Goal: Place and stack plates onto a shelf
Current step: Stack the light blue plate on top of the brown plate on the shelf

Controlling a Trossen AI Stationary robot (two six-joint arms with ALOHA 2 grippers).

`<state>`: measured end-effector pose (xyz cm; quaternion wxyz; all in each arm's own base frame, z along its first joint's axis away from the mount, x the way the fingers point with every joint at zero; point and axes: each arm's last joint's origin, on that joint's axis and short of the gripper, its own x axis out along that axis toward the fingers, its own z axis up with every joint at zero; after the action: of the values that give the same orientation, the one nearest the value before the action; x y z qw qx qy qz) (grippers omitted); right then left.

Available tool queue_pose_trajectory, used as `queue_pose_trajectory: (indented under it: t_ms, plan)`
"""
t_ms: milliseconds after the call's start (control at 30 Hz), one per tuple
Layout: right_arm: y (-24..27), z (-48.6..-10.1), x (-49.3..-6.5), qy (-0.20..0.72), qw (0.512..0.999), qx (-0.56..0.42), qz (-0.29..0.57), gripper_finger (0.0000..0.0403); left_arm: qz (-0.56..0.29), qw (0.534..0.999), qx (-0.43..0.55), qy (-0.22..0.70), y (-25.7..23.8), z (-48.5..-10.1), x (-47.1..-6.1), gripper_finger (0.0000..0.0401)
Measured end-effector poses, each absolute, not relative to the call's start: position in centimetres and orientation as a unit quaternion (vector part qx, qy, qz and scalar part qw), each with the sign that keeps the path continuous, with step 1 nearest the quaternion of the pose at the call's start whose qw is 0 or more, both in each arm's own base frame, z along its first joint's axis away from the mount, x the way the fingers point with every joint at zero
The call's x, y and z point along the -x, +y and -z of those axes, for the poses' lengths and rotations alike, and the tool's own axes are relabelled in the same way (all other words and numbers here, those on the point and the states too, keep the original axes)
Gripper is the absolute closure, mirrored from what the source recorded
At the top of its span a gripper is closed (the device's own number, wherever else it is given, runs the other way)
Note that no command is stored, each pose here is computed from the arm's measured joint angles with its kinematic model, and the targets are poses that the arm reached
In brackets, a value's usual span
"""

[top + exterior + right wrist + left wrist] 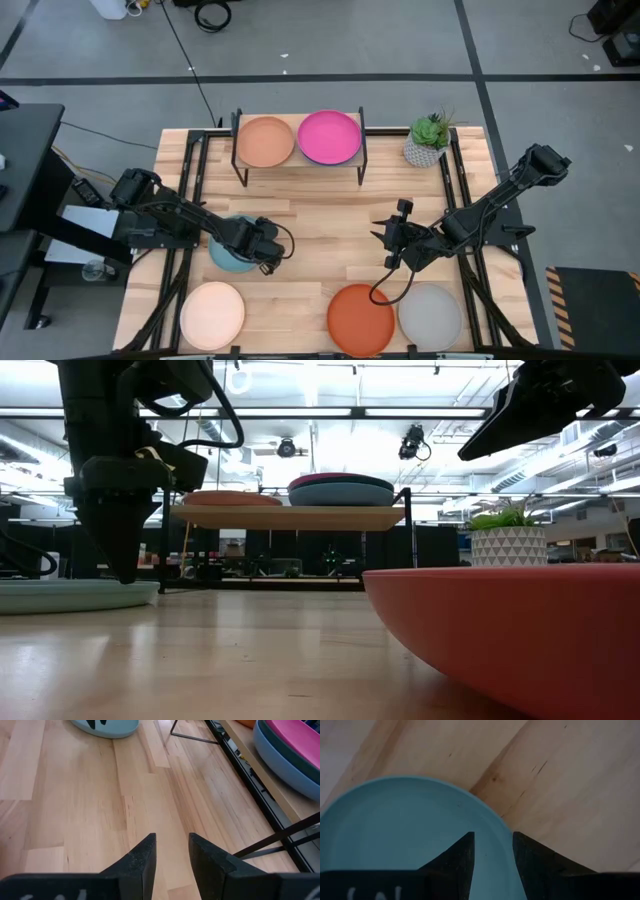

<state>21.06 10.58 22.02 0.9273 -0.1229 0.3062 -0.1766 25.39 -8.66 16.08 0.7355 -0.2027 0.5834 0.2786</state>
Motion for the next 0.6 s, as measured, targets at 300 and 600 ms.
queue_pose_trajectory:
  t_ms: [300, 600]
  plan:
    - [10.58, -22.03, -21.06, 0.306, 0.927, 0.125, 0.176, 0.0282, -0.267, 0.741, 0.207, 0.58, -8.64, -16.66, -25.26, 0.026]
    - [10.61, -22.06, -21.1, 0.304, 0.928, 0.125, 0.175, 0.0282, -0.26, 0.751, 0.221, 0.565, -8.95, -16.08, -26.09, 0.026]
